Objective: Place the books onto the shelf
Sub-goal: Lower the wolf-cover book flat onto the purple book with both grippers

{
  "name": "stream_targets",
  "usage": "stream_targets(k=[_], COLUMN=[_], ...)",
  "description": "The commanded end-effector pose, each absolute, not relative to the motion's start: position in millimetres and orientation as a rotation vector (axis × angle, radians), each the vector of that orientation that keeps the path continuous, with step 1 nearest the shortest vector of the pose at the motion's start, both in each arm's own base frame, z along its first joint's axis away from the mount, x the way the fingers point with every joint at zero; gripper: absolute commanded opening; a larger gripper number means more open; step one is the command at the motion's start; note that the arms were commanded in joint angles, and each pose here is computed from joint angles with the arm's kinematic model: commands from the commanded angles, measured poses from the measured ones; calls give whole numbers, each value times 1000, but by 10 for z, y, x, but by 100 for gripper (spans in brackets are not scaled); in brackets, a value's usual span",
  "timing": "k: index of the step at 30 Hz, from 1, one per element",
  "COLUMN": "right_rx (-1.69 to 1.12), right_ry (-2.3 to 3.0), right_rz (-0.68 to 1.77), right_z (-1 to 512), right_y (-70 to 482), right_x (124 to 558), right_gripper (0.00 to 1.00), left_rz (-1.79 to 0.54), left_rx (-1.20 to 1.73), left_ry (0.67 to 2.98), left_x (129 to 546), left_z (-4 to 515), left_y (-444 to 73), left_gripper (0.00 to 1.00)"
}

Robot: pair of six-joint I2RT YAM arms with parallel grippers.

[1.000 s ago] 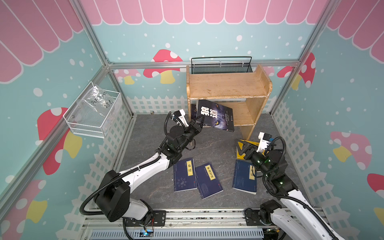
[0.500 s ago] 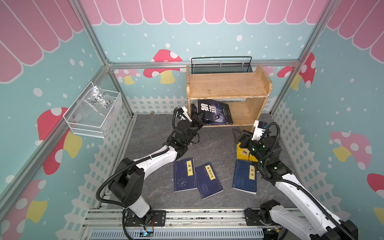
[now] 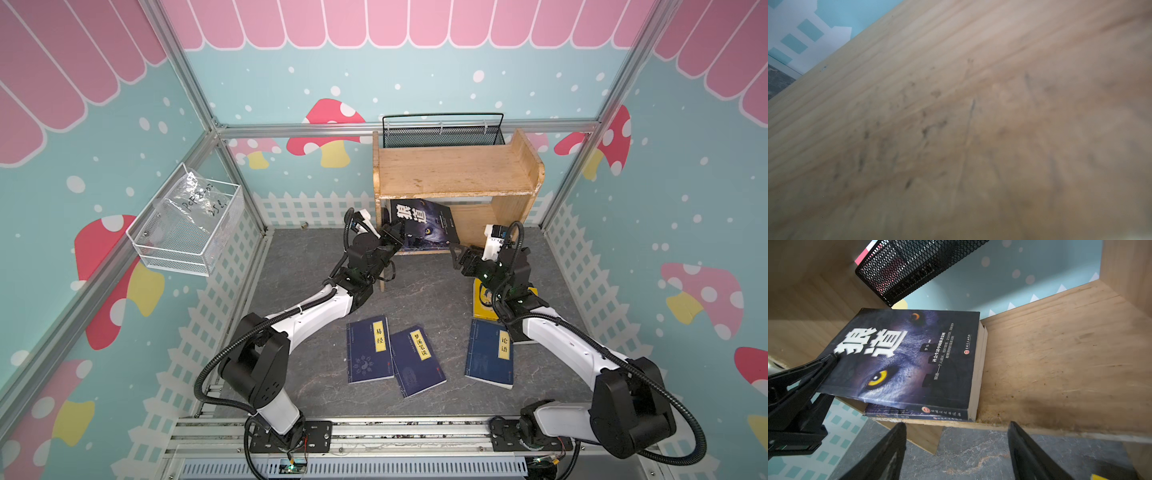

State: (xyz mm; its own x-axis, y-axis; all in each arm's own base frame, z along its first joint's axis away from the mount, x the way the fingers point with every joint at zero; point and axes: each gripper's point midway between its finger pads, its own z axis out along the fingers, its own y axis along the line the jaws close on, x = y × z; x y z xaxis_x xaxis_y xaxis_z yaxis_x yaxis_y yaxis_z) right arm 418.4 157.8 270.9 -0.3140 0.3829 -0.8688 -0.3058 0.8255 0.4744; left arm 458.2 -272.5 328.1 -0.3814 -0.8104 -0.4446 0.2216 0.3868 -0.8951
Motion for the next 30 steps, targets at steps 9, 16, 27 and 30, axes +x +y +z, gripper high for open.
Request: stream_targets(k=[9,16,27,30], right_rx=[-5,9,23,39], right_ry=[1602,1616,1603,1605], right_rz=[759,827,891,892], right_z=[3009,2927,2868,2849], right_y=[1674,1761,1832,1822], right_x=[4357,4487,4558,4579], right_gripper=[81,76,62,60], left_rz=[-1282,-1265,-1243,-1221], left_rx=[-537,-548,-565,-585], left_ry=[1554,1555,1561,1578], left_x=[4685,4699,4689,4688], left_z=[3452,3420,3360,3330], left_y=[-2681,-2639,-2595,-2566], left_gripper=[0,0,30,46])
